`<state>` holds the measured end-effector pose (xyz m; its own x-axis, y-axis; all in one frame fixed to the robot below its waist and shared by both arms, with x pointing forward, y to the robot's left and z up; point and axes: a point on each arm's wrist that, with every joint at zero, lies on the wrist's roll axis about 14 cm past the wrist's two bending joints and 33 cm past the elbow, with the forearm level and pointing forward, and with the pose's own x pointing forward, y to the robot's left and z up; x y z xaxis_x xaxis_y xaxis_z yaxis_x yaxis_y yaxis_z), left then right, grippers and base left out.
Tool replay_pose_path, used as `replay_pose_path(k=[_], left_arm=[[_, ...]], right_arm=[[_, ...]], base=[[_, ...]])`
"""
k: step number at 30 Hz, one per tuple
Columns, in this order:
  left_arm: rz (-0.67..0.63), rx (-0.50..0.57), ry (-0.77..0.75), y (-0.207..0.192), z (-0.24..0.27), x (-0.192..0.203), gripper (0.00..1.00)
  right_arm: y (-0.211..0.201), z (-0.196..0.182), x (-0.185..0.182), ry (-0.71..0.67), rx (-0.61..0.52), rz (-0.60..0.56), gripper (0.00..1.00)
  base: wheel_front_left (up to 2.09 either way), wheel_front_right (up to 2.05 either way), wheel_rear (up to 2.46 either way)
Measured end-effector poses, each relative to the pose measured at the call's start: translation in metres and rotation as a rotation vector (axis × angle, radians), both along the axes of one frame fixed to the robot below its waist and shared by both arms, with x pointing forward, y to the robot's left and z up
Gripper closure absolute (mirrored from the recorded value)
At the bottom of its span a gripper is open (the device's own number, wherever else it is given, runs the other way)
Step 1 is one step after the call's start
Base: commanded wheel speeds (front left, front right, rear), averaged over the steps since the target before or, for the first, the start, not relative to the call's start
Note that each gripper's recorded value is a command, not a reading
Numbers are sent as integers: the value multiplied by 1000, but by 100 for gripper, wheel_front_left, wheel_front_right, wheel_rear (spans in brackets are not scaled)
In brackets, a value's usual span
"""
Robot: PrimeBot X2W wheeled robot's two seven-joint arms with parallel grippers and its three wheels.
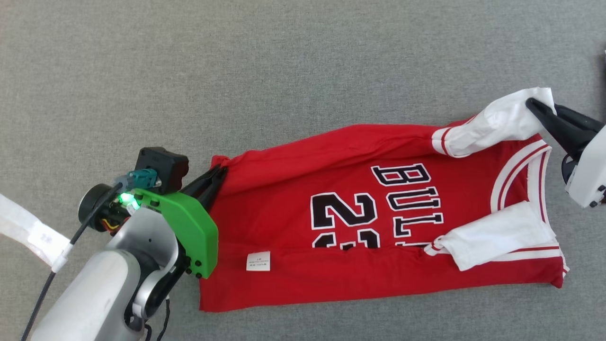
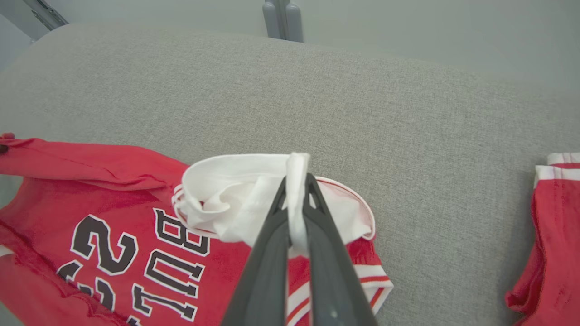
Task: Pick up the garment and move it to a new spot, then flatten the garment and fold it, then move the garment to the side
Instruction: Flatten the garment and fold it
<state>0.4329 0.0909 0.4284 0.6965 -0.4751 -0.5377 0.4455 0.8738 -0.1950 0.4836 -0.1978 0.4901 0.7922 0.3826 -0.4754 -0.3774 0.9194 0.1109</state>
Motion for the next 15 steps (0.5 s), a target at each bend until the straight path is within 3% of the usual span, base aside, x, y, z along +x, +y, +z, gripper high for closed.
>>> replay_pose_path(k=[5, 15], left_arm=[[-34, 18, -9, -3, 15, -15, 100], [-27, 7, 52, -6, 4, -42, 100]], right_arm=[[-5, 9, -23, 11, -12, -3, 100], [-3, -15, -56, 110, 17, -22, 100]], base=[[0, 0, 0], [0, 0, 0]])
